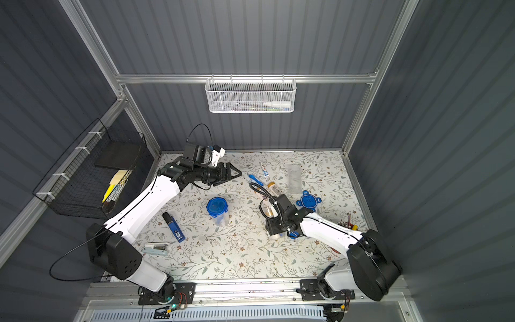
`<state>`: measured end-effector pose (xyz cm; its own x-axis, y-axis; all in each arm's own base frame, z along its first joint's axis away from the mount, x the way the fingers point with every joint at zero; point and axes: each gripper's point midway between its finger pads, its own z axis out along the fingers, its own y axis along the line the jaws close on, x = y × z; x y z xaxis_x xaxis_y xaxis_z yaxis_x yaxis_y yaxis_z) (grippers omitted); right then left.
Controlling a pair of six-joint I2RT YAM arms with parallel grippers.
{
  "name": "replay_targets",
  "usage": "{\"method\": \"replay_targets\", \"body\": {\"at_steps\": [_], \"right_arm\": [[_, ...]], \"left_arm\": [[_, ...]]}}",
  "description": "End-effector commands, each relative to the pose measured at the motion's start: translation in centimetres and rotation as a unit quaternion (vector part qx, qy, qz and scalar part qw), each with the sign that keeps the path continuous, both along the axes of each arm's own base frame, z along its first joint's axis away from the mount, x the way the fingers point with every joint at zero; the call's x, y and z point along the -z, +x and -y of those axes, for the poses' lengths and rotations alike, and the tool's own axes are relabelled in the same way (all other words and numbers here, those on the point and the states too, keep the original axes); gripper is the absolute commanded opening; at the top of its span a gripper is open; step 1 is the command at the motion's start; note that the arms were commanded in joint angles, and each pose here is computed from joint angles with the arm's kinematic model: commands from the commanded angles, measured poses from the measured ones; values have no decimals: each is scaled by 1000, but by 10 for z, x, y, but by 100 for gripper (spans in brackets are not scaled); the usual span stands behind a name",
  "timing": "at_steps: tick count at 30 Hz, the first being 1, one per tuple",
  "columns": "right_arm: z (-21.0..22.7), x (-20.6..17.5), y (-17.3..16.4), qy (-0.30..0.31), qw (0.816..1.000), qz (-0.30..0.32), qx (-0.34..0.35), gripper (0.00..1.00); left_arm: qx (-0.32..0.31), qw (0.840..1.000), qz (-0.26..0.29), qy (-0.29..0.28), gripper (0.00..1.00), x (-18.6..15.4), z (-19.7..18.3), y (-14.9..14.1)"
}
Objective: Take out toiletry kits
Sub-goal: 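Pour the toiletry kits out of the container.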
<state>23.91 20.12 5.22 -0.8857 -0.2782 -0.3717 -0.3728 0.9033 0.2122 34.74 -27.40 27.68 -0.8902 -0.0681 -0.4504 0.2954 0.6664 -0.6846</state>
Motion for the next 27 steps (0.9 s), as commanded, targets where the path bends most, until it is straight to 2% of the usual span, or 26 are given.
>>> {"method": "replay_targets", "body": {"at_steps": [1,6,10,17,27], "right_arm": [[-16,-4,6,4,1000,-20,-1,75],[-22,17,5,-19,998,-53,-1,84],[-27,13,12,-10,1000,-20,8,99],[-12,-18,5,6,999,39,24,99],[10,-5,-28,1,999,25,38,99]], "left_arm": [[-18,999,-5,37,77,11,-12,2],[-21,999,2,40,78,10,-14,2],[-18,999,3,45,79,11,-15,2],[-15,999,3,43,83,13,-12,5],[-19,999,16,36,86,7,-11,7]]}}
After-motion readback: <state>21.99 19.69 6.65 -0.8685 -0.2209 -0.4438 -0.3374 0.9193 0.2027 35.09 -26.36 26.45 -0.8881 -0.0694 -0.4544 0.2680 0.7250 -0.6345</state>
